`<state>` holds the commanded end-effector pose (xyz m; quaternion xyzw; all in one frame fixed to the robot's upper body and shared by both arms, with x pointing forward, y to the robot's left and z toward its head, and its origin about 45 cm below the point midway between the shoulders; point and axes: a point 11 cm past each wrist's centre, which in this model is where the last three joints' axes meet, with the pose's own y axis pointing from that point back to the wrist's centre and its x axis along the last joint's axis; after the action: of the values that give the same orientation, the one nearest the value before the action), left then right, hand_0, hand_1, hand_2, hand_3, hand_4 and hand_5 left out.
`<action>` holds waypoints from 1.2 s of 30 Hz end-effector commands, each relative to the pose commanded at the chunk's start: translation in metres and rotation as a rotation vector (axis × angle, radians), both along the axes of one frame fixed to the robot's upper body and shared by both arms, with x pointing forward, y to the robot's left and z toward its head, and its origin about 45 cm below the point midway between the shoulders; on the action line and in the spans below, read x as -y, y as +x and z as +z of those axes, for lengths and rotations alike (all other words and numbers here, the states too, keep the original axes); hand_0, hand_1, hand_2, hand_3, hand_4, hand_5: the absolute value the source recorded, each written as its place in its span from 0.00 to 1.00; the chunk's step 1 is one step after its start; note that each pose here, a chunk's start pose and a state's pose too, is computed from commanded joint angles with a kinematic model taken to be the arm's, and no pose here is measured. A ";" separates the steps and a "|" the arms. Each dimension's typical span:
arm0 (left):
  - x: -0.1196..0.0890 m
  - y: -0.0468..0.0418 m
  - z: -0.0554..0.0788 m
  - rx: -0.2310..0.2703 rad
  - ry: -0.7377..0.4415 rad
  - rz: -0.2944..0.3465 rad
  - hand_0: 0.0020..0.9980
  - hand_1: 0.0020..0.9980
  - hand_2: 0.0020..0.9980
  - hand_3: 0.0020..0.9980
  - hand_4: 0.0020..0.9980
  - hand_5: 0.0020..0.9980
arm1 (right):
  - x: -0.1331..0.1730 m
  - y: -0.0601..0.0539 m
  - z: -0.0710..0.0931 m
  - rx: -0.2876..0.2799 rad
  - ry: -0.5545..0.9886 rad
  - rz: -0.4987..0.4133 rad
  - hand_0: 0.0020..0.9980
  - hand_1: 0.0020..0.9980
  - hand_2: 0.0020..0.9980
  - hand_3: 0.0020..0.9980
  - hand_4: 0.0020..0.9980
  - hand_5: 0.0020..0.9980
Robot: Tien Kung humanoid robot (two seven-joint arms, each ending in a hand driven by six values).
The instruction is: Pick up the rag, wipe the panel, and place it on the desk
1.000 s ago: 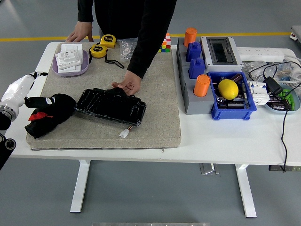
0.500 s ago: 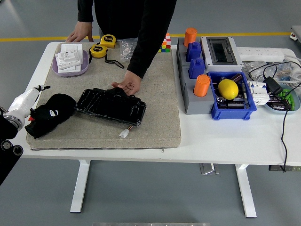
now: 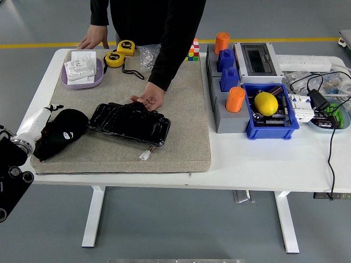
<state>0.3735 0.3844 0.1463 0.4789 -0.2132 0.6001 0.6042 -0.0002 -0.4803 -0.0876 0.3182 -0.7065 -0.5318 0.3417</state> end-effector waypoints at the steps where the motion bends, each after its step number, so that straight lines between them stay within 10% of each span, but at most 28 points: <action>1: 0.000 -0.0002 -0.001 -0.001 0.000 0.001 0.78 0.92 0.93 0.91 0.89 0.28 | 0.000 0.000 0.000 0.000 0.000 0.000 0.74 0.66 0.70 0.61 1.00 0.56; 36: -0.006 -0.0035 -0.010 0.035 -0.002 0.086 0.45 0.47 0.82 0.72 0.73 0.25 | 0.002 0.001 0.001 0.000 -0.008 0.000 0.74 0.66 0.70 0.61 1.00 0.55</action>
<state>0.3700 0.3901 0.1365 0.4762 -0.2024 0.6340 0.5747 0.0003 -0.4823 -0.0866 0.3168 -0.7086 -0.5291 0.3429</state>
